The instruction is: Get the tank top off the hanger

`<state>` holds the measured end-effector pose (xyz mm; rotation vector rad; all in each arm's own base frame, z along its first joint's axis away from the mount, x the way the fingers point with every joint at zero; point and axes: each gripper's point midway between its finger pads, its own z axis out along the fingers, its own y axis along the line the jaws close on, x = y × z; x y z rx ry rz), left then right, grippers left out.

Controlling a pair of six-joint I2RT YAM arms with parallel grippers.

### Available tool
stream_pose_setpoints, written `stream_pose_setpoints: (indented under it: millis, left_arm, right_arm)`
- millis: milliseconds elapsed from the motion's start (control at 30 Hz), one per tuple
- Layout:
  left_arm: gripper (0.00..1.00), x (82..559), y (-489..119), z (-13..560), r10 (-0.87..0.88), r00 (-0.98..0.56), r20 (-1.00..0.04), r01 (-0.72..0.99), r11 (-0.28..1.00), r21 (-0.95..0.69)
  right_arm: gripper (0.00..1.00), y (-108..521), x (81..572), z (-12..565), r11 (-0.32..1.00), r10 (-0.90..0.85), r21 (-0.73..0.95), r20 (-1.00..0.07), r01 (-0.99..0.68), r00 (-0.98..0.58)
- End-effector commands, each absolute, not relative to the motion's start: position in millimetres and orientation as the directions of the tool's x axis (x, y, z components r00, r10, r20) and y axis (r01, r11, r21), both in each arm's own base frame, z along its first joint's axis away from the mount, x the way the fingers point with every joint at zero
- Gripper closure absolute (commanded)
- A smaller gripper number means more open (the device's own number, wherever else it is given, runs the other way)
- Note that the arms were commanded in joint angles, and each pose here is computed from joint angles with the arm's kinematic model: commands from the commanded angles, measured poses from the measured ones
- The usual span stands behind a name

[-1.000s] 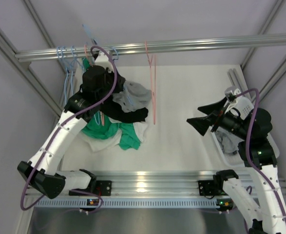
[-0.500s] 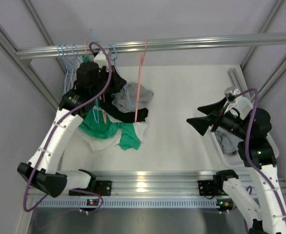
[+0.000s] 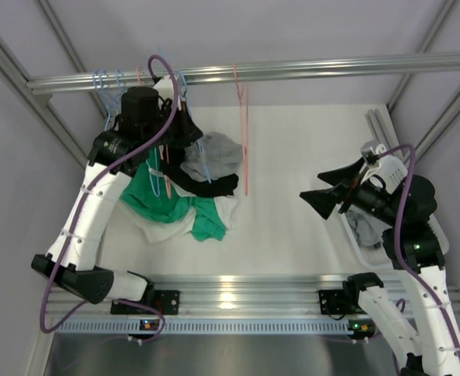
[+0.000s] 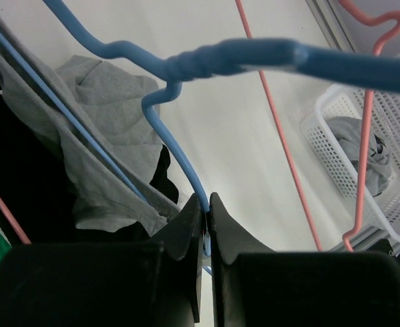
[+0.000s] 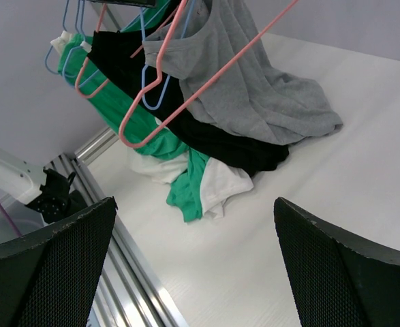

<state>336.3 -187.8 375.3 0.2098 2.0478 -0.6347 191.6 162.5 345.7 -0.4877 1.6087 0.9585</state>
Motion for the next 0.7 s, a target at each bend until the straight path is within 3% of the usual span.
stream_pose_setpoints:
  millis: [0,667]
  left_arm:
    - [1.0,351.5,-196.9,438.4,-0.136,-0.34,-0.93,0.502,0.81,-0.302]
    - [1.0,280.3,-185.8,492.2,-0.208,-0.236,-0.949,0.606,0.732,-0.311]
  right_arm:
    - [0.04,164.6,188.5,360.4,0.569,0.181,0.255,-0.966,-0.782,-0.184]
    - [0.04,165.0,184.8,360.9,0.562,0.186,0.259,-0.965,-0.785,-0.185]
